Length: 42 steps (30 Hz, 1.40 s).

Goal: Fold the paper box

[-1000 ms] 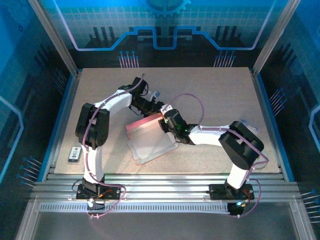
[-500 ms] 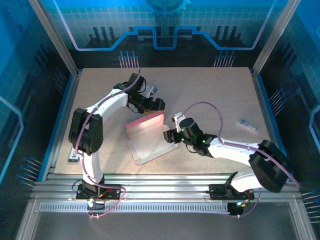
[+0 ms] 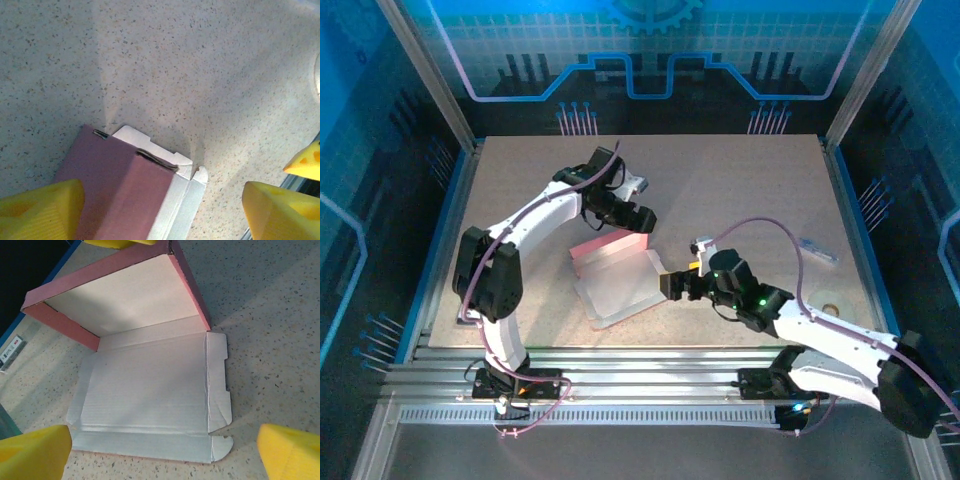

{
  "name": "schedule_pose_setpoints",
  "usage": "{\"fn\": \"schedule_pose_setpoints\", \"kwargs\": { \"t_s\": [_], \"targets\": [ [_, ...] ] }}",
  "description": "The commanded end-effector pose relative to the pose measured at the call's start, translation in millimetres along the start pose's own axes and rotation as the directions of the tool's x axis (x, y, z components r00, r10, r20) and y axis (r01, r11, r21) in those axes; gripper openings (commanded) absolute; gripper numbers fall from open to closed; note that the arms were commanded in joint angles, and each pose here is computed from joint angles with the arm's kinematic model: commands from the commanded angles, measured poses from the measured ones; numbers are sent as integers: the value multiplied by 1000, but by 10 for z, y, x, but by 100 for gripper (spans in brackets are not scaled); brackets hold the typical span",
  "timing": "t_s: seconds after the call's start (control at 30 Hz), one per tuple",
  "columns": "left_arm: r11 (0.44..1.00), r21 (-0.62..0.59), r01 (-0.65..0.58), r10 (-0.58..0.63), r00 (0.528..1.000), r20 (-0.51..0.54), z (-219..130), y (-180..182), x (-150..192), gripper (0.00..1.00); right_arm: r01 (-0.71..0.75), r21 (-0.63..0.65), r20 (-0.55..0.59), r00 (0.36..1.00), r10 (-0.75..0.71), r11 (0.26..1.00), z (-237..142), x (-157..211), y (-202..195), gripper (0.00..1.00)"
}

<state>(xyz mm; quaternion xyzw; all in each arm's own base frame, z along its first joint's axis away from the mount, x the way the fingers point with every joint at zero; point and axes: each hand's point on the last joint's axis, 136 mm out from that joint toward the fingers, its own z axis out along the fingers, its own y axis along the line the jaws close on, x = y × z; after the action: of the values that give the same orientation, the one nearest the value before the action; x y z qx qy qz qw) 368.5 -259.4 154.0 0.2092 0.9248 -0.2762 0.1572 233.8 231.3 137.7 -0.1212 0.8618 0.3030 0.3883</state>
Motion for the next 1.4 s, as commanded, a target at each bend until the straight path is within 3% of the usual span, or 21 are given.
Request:
{"fn": "schedule_pose_setpoints", "kwargs": {
  "t_s": [0.0, 0.47, 0.57, 0.77, 0.93, 1.13, 1.37],
  "targets": [
    [989, -112, -94, 89, 995, -47, -3, 35, -12, 81, -42, -1, -52, 998, 42, 999, -73, 178, -105, 97],
    [961, -206, -185, 151, 974, -170, 243, 160, 5, 79, -83, -18, -40, 996, 82, 996, -192, 222, -247, 95],
    [960, -202, -192, 153, 969, -194, 295, 172, 30, 70, -88, -22, -50, 995, 87, 996, -158, 249, -250, 94],
    [960, -195, -199, 156, 964, -216, 376, 191, 55, 63, -90, -28, -55, 995, 88, 996, -120, 251, -249, 94],
    [962, -194, -194, 149, 963, -227, 414, 205, 61, 48, -106, -24, -61, 993, 104, 994, -121, 275, -270, 93],
    [961, -194, -198, 151, 961, -233, 410, 203, 81, 41, -206, -20, -36, 978, 205, 978, -154, 222, -319, 100],
    [962, -204, -180, 133, 965, -227, 403, 222, 76, 32, -260, -27, -34, 965, 259, 965, -235, 157, -354, 100]
  ]
}}
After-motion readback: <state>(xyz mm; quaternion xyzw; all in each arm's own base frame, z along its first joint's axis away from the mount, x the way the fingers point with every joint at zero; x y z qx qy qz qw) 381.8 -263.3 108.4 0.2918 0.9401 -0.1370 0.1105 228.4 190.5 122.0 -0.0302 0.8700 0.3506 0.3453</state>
